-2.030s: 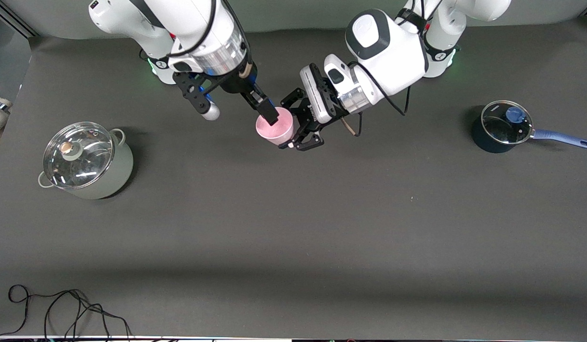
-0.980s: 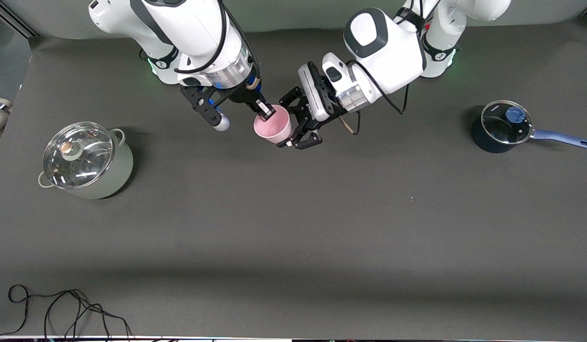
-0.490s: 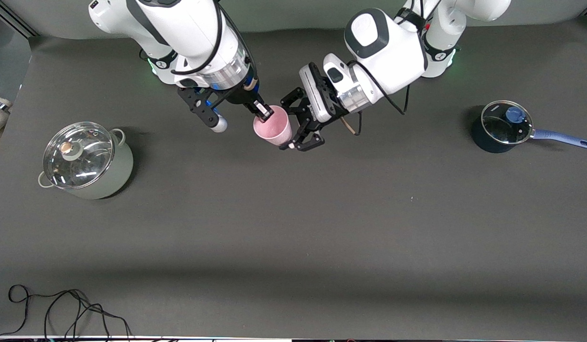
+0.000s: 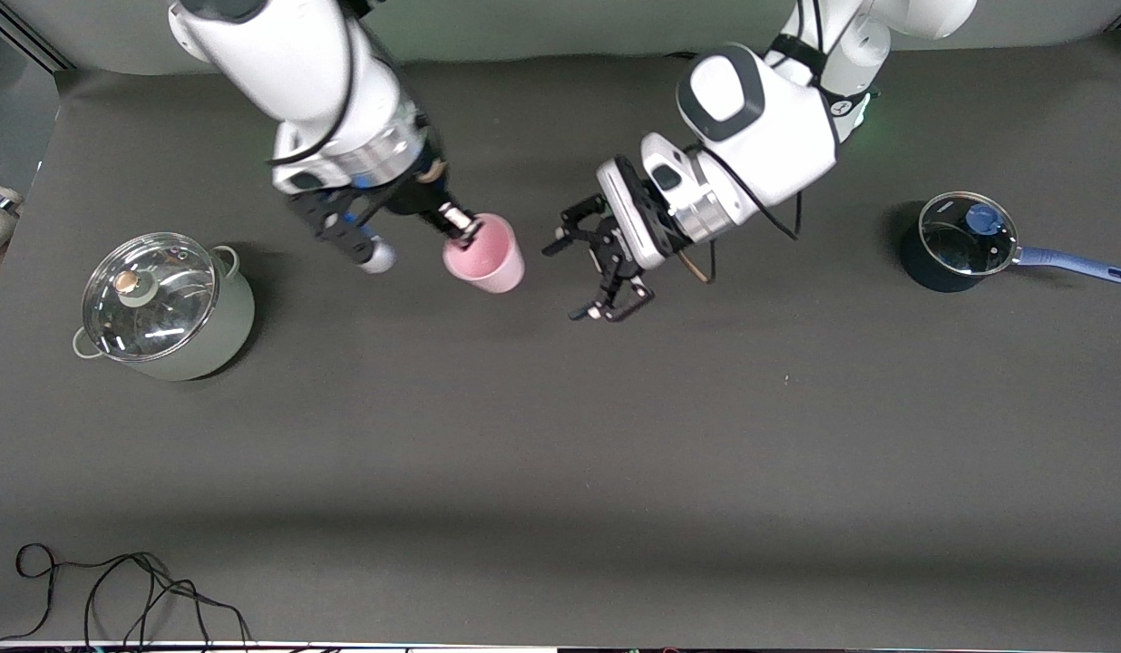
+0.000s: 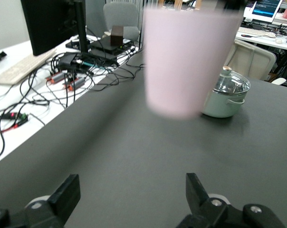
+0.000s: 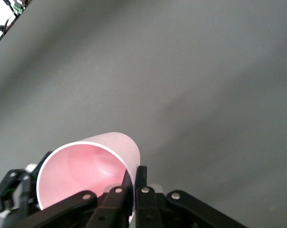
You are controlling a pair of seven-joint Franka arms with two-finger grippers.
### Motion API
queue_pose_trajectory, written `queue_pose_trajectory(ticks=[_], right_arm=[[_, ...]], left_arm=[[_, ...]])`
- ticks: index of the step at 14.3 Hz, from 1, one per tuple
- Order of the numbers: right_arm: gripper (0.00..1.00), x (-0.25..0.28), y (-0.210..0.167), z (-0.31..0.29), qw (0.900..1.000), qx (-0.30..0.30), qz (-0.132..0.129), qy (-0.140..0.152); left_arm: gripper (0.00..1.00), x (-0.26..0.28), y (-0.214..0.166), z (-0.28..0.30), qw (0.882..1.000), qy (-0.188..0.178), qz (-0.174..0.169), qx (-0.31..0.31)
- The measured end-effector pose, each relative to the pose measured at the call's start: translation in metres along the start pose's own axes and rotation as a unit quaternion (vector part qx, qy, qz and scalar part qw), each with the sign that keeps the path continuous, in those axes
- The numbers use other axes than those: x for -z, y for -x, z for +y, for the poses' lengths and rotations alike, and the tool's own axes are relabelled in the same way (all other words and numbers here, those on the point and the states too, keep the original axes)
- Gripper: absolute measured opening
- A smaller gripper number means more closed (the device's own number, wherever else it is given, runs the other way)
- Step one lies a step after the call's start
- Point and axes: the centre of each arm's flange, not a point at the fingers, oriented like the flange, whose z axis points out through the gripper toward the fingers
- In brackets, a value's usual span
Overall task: Transfer pink cup from left to right arm
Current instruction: 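Open the left gripper while the right gripper pulls the cup away, then lower the pink cup beside the steel pot with the right gripper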
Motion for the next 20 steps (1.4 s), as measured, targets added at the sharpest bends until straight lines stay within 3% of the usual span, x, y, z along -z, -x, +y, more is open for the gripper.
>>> queue_pose_trajectory(ticks=[3,5,8,10,12,15,17,20], right_arm=[[0.04,0.019,-0.054,0.041,0.997,0.074,-0.002,0.033],[0.04,0.036,-0.087,0.077,0.99,0.126,-0.013,0.055],[0.04,0.067,-0.148,0.145,0.978,0.195,-0.026,0.07],[0.04,0.078,-0.186,0.192,0.969,0.232,-0.036,0.074],[0.04,0.074,-0.217,0.232,0.963,0.252,-0.05,0.076],[0.04,0.047,-0.24,0.255,0.963,0.25,-0.061,0.076],[0.04,0.02,-0.248,0.256,0.964,0.248,-0.057,0.076],[0.04,-0.021,-0.255,0.259,0.964,0.249,-0.049,0.079]], left_arm=[[0.99,0.018,0.026,-0.048,0.998,0.043,-0.005,0.049],[0.99,0.041,0.043,-0.078,0.992,0.087,-0.031,0.084],[1.0,0.089,0.074,-0.113,0.97,0.159,-0.097,0.153],[1.0,0.126,0.093,-0.133,0.95,0.176,-0.17,0.195],[1.0,0.16,0.09,-0.146,0.93,0.159,-0.25,0.216],[1.0,0.197,0.07,-0.15,0.895,0.109,-0.363,0.235],[1.0,0.224,0.064,-0.155,0.869,0.074,-0.411,0.265],[1.0,0.272,0.059,-0.171,0.837,0.005,-0.456,0.301]])
